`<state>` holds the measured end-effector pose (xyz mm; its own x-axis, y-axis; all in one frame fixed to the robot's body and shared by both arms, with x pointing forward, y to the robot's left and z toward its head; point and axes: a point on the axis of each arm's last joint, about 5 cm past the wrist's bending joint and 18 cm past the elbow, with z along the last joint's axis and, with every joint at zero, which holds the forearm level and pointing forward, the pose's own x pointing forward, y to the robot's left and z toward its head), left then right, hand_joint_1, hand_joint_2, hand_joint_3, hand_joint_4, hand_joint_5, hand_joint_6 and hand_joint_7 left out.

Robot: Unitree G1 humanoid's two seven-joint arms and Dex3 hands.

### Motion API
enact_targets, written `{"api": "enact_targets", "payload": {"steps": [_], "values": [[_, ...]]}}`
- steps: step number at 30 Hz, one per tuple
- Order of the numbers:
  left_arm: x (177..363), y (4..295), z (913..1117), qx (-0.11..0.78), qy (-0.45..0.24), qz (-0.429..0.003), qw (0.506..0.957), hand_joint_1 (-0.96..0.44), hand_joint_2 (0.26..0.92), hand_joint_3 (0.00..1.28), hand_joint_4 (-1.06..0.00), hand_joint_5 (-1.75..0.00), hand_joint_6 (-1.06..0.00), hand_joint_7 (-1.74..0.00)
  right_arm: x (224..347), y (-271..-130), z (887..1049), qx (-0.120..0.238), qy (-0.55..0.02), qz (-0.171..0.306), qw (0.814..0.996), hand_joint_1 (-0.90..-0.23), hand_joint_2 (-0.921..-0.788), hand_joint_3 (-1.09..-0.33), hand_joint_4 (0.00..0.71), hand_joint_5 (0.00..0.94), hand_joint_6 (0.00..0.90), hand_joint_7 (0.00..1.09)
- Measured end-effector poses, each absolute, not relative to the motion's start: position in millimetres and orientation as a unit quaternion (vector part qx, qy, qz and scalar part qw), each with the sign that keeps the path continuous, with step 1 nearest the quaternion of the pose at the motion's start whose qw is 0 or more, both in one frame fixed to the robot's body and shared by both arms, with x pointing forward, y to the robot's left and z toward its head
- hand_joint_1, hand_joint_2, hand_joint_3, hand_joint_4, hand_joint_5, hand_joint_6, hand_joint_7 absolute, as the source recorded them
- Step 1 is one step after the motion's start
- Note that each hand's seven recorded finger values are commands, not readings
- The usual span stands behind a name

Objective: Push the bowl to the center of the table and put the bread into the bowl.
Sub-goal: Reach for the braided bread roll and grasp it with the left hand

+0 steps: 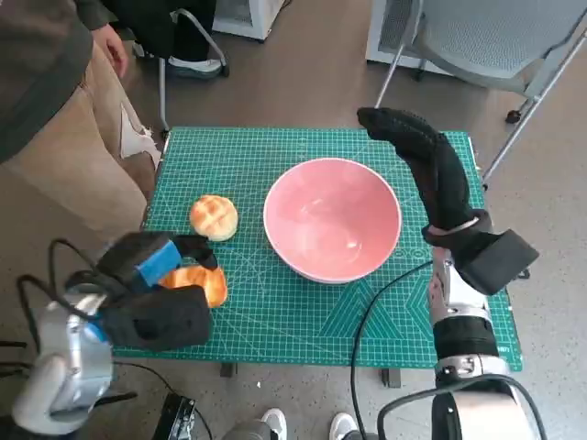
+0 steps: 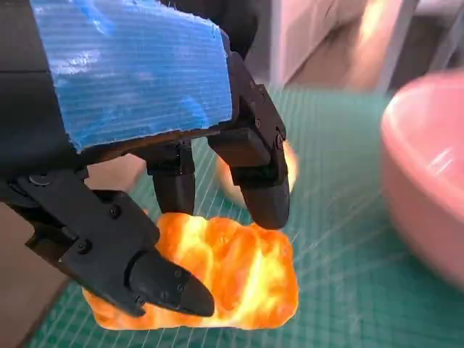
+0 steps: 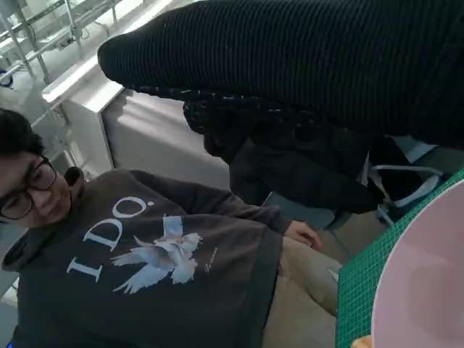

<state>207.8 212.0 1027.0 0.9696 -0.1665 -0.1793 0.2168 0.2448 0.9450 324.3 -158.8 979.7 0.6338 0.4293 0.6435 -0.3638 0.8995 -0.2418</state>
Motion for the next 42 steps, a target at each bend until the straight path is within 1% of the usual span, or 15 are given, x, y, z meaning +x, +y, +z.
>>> {"api": "enact_targets", "payload": {"steps": [6, 12, 21, 36, 37, 38, 40, 41, 42], "values": [[199.1, 210, 1047, 0.6, -0.036, -0.101, 0.793, 0.0, 0.868, 0.05, -0.84, -1.09, -0.75, -0.94, 324.2, -158.4, 979.4, -0.044, -0.367, 0.22, 0.903, -0.727, -0.921, -0.828, 0.148, 0.0, 0.021, 0.41], [196.9, 210, 1057, 0.603, -0.072, -0.085, 0.79, 0.0, 0.871, 0.03, -0.86, -1.08, -0.77, -0.91, 324.2, -158.0, 978.2, -0.043, -0.365, 0.221, 0.904, -0.721, -0.921, -0.827, 0.147, 0.0, 0.018, 0.42], [197.5, 208, 1066, 0.606, -0.113, -0.068, 0.784, 0.0, 0.867, 0.02, -0.88, -1.05, -0.79, -0.89, 324.3, -157.7, 978.1, -0.043, -0.364, 0.223, 0.903, -0.72, -0.921, -0.827, 0.147, 0.0, 0.014, 0.43], [199.5, 204, 1073, 0.61, -0.147, -0.069, 0.775, 0.0, 0.867, 0.02, -0.88, -1.04, -0.79, -0.91, 323.9, -157.7, 977.9, -0.044, -0.365, 0.223, 0.903, -0.708, -0.921, -0.828, 0.151, 0.002, 0.008, 0.44], [199.4, 204, 1073, 0.61, -0.147, -0.069, 0.775, 0.0, 0.876, 0.02, -0.87, -1.05, -0.76, -0.94, 323.7, -157.8, 977.8, -0.045, -0.365, 0.222, 0.903, -0.707, -0.921, -0.829, 0.151, 0.001, 0.007, 0.44], [199.4, 204, 1073, 0.61, -0.147, -0.07, 0.775, 0.0, 0.891, 0.02, -0.85, -1.06, -0.71, -1.0, 323.5, -157.9, 977.6, -0.045, -0.365, 0.222, 0.903, -0.705, -0.921, -0.829, 0.15, 0.001, 0.006, 0.44], [199.1, 203, 1073, 0.61, -0.145, -0.072, 0.776, 0.0, 0.905, 0.05, -0.8, -1.1, -0.63, -1.09, 323.2, -158.1, 976.9, -0.045, -0.365, 0.222, 0.903, -0.704, -0.921, -0.83, 0.15, 0.001, 0.005, 0.44], [198.7, 203, 1073, 0.61, -0.143, -0.074, 0.776, -0.01, 0.879, 0.04, -0.74, -1.02, -0.57, -1.02, 323.0, -158.2, 976.6, -0.045, -0.364, 0.222, 0.903, -0.704, -0.921, -0.83, 0.15, 0.001, 0.005, 0.44], [197.8, 203, 1073, 0.61, -0.138, -0.077, 0.776, -0.07, 0.834, 0.03, -0.64, -0.81, -0.5, -0.82, 322.9, -158.2, 976.4, -0.045, -0.364, 0.221, 0.904, -0.704, -0.921, -0.83, 0.15, 0.001, 0.005, 0.44]]}}
